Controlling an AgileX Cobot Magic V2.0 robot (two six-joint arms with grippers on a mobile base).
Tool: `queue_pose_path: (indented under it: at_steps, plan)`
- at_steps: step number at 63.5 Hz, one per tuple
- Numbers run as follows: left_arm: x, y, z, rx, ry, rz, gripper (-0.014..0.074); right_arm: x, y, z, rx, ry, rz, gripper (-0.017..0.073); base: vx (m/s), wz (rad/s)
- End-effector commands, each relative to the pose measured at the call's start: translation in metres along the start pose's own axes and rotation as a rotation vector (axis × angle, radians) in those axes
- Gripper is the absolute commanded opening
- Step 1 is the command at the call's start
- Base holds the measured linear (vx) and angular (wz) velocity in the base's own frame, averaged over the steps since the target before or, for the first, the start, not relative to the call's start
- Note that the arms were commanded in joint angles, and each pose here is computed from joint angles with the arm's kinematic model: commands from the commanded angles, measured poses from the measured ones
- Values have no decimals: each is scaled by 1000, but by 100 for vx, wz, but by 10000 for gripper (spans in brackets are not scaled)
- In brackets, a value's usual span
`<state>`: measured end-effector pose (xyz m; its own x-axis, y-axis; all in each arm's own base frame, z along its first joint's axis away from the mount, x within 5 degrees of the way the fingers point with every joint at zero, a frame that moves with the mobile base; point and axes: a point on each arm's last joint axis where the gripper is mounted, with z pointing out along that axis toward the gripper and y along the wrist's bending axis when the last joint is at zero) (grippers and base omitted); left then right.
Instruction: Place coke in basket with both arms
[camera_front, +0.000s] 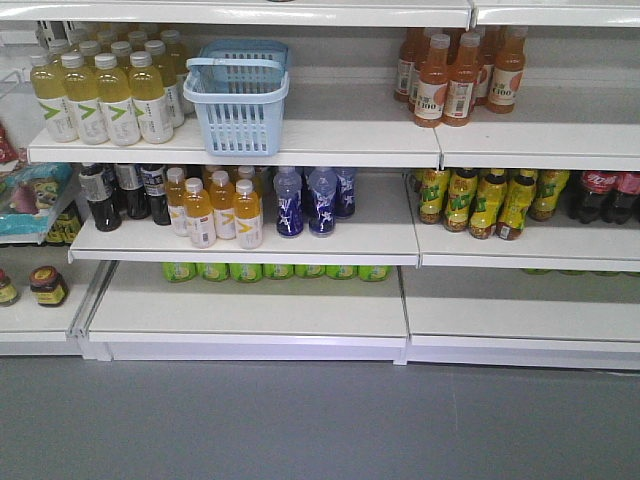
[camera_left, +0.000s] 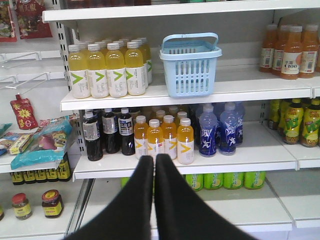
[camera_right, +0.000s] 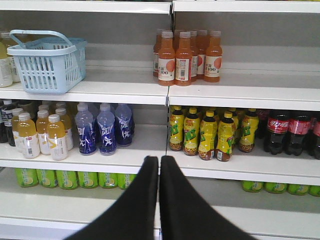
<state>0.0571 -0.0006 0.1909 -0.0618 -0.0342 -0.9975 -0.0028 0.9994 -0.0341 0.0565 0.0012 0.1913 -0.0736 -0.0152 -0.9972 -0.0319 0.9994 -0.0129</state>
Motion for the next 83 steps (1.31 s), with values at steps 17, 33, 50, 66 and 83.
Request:
queue_pose_path:
  at_steps: [17, 33, 50, 66, 83]
  plan:
    - [-8, 1, -2, -8, -91, -22, -6, -4, 0, -1, -2, -80, -16, -5, 22, -3]
    - [-8, 1, -2, -8, -90, -22, -6, -4, 0, -1, -2, -80, -16, -5, 21, -4]
    - [-8, 1, -2, -8, -88, -22, -6, -4, 0, -1, -2, -80, -16, -5, 17, -4]
    - [-8, 1, -2, -8, -88, -22, -6, -4, 0, -1, -2, -79, -16, -5, 15, -3]
    - [-8, 1, -2, -8, -88, -22, -6, -4, 0, -1, -2, -80, -16, -5, 12, -2]
